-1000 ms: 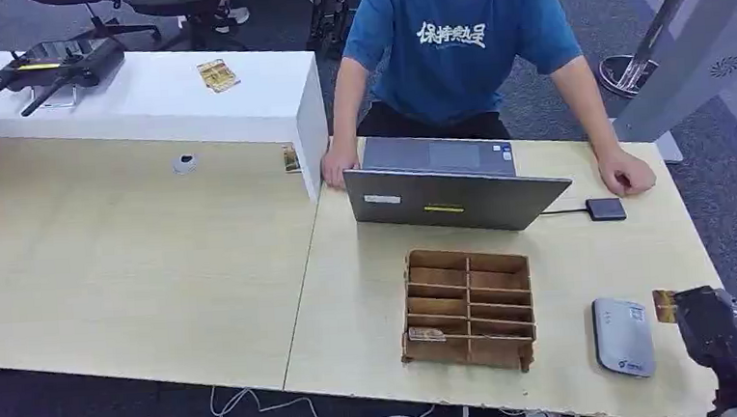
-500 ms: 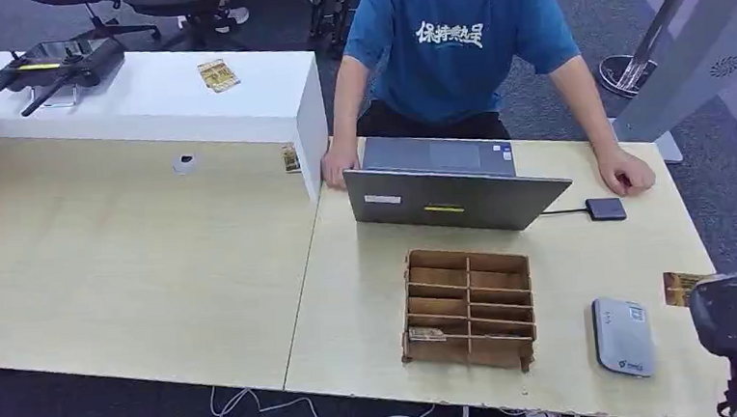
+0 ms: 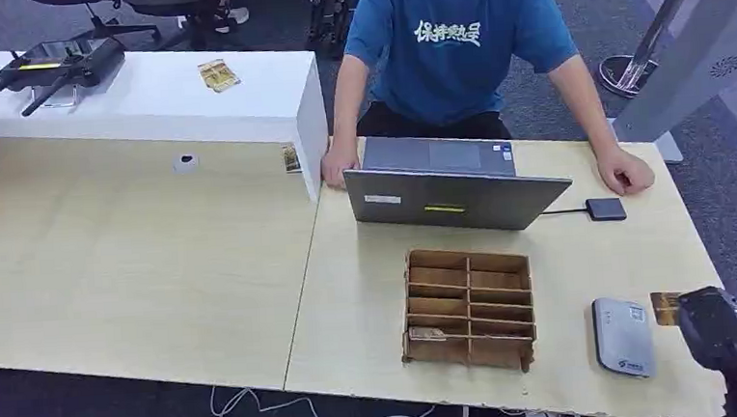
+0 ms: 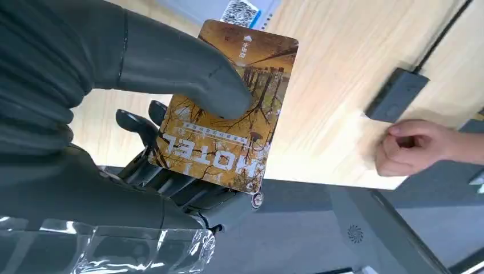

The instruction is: Pass the card to the sensor for recognition and then transmit it.

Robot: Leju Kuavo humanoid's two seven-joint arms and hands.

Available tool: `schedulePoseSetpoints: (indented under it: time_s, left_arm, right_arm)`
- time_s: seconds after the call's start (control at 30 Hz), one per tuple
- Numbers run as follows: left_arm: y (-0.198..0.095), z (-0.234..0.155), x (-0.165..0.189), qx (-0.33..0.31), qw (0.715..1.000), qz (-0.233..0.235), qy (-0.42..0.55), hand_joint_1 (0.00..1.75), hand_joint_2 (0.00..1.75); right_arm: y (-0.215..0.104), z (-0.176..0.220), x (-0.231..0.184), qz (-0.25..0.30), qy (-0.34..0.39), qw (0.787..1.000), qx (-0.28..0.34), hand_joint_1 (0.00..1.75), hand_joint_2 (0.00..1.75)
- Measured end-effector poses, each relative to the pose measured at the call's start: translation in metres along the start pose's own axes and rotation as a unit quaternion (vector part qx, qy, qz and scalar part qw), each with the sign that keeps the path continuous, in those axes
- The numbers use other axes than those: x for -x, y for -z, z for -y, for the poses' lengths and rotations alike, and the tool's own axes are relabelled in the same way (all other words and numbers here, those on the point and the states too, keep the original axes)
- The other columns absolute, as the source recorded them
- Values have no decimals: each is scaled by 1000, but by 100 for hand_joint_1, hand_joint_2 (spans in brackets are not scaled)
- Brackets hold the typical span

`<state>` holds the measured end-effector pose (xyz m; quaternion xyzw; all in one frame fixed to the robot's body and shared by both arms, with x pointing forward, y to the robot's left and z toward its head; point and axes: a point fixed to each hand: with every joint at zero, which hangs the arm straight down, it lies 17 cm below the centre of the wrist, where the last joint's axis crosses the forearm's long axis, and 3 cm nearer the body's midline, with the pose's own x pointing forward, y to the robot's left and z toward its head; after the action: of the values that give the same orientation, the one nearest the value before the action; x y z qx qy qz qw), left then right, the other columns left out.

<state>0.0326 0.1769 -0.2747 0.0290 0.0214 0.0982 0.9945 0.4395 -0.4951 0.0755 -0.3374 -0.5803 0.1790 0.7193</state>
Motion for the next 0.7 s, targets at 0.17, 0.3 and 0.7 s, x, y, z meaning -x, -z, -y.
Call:
schedulePoseSetpoints:
  time_s: [0.17,0.3,0.7]
  left_arm:
    - [0,0,0,0,1000,0,1,0,0]
    - [0,0,0,0,1000,-1,1,0,0]
    - [0,0,0,-1,1000,-1,1,0,0]
  right_arm:
    - [-5,-8,12,-13,-10,1000,-17,175,175]
    - [-6,-10,18,-19,-14,1000,-21,175,175]
    - [-10,-18,26,-27,-21,999,-35,175,175]
